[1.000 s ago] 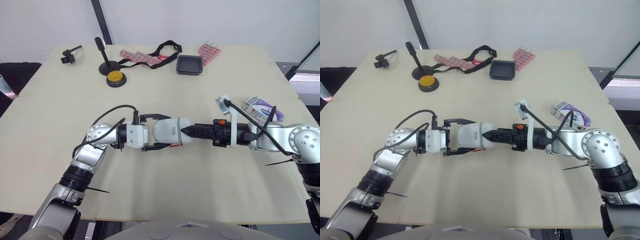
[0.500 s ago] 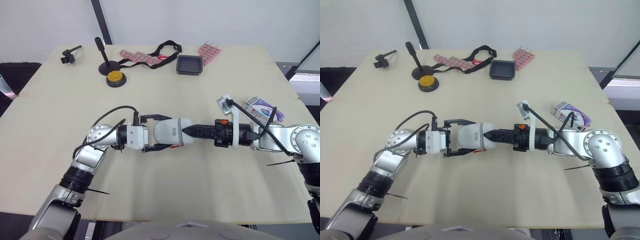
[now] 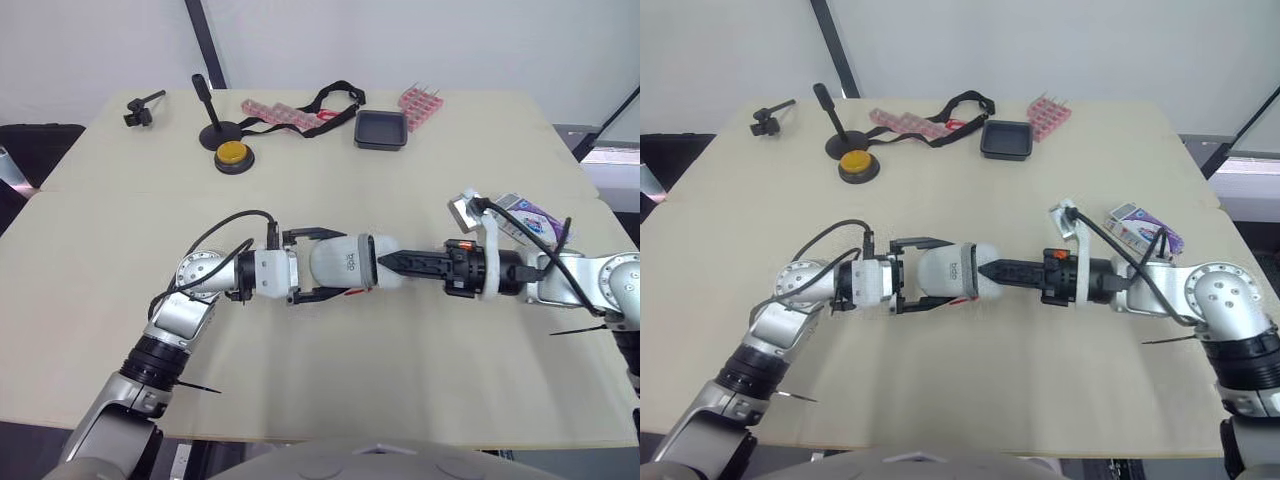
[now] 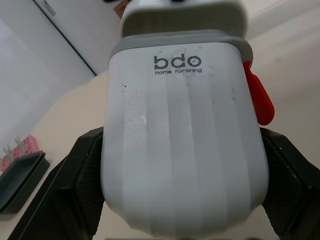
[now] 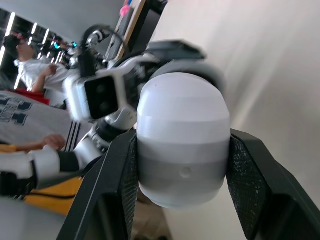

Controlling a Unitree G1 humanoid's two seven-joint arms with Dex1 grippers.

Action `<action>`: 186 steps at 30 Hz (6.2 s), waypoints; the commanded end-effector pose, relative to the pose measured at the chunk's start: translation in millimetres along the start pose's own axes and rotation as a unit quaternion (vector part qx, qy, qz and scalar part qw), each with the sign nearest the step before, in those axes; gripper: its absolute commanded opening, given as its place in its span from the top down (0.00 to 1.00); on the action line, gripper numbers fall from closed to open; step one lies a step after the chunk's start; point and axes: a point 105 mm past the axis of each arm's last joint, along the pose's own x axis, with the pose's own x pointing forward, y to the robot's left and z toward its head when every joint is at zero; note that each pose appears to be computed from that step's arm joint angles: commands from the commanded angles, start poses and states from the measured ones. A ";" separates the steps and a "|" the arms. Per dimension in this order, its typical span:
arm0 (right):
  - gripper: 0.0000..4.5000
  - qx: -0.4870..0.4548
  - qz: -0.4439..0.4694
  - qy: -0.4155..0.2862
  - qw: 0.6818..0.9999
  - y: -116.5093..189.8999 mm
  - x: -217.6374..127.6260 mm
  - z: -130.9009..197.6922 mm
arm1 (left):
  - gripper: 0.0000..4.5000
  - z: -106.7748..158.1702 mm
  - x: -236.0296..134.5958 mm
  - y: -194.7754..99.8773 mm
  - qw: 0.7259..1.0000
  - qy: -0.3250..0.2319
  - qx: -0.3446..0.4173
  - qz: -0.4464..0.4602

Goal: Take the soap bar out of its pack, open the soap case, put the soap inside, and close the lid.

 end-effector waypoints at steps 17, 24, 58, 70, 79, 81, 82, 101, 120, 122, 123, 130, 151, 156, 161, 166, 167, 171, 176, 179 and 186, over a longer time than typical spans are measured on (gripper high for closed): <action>0.55 -0.303 -0.423 0.254 0.815 -84.7 -144.0 32.3 | 0.23 -4.8 -4.9 0.8 1.000 0.013 -0.021 -0.003; 0.55 -0.369 -0.407 0.303 0.779 -99.9 -134.9 45.7 | 0.23 -5.5 -4.0 -0.2 1.000 0.014 -0.022 -0.001; 0.00 -0.472 -0.319 0.317 0.758 -110.7 -111.4 51.4 | 0.23 -6.3 -5.0 -2.0 1.000 0.019 -0.025 0.003; 0.00 -0.547 -0.269 0.160 0.776 -77.1 -103.9 75.8 | 0.23 -7.8 -4.9 -0.4 0.999 0.021 -0.026 -0.003; 0.00 -0.546 -0.095 -0.088 0.828 -25.4 -80.9 26.7 | 0.23 -22.1 -13.7 3.3 0.992 0.076 -0.094 -0.027; 0.00 -0.540 -0.085 -0.091 0.832 -25.0 -76.2 10.1 | 0.23 -22.9 -14.3 3.3 0.990 0.085 -0.108 -0.038; 0.00 -0.534 -0.082 -0.092 0.836 -27.3 -71.7 -3.7 | 0.23 -24.4 -14.6 3.6 0.987 0.096 -0.123 -0.047; 0.00 -0.507 -0.093 -0.067 0.854 -57.4 -65.6 -67.3 | 0.23 -31.8 19.6 31.4 0.942 0.264 -0.031 -0.206; 0.00 -0.501 -0.101 -0.064 0.857 -61.6 -68.0 -64.9 | 0.23 -28.7 38.4 25.2 0.922 0.311 -0.093 -0.213; 0.00 -0.501 -0.102 -0.063 0.857 -62.6 -67.5 -64.4 | 0.23 -29.7 33.6 26.2 0.919 0.317 -0.099 -0.212; 0.00 -0.501 -0.102 -0.063 0.857 -63.0 -67.4 -64.1 | 0.23 -30.0 32.0 26.3 0.918 0.319 -0.101 -0.212; 0.00 -0.499 -0.103 -0.061 0.858 -65.8 -67.5 -63.5 | 0.23 -37.5 14.0 32.7 0.915 0.335 -0.095 -0.204; 0.00 -0.504 -0.097 -0.056 0.856 -66.9 -65.4 -56.6 | 0.23 -50.7 -24.1 28.3 0.932 0.291 -0.125 -0.174; 0.00 -0.503 -0.097 -0.056 0.857 -65.9 -64.9 -55.9 | 0.12 -55.8 -28.1 28.9 0.932 0.296 -0.115 -0.175; 0.00 -0.501 -0.097 -0.055 0.858 -65.2 -65.0 -58.1 | 0.00 -57.0 -30.9 35.4 0.935 0.295 -0.113 -0.163; 0.00 -0.499 -0.099 -0.053 0.859 -66.0 -66.1 -59.7 | 0.00 -45.9 -34.7 45.8 0.944 0.270 -0.114 -0.149; 0.00 -0.500 -0.099 -0.053 0.859 -66.1 -66.3 -59.8 | 0.00 -42.0 -36.5 47.4 0.947 0.261 -0.116 -0.147; 0.00 -0.502 -0.099 -0.052 0.858 -65.5 -67.9 -57.8 | 0.00 -22.2 -42.3 54.8 0.958 0.214 -0.139 -0.128; 0.00 -0.509 -0.091 -0.041 0.855 -61.1 -69.0 -52.3 | 0.00 6.6 -47.3 61.0 0.970 0.144 -0.175 -0.091; 0.00 -0.514 -0.084 -0.029 0.853 -57.8 -66.2 -43.7 | 0.00 17.9 -47.0 58.6 0.976 0.087 -0.196 -0.039; 0.00 -0.534 -0.071 0.022 0.842 -49.5 -56.8 -31.3 | 0.00 13.8 -67.0 -0.6 0.966 0.058 -0.245 0.055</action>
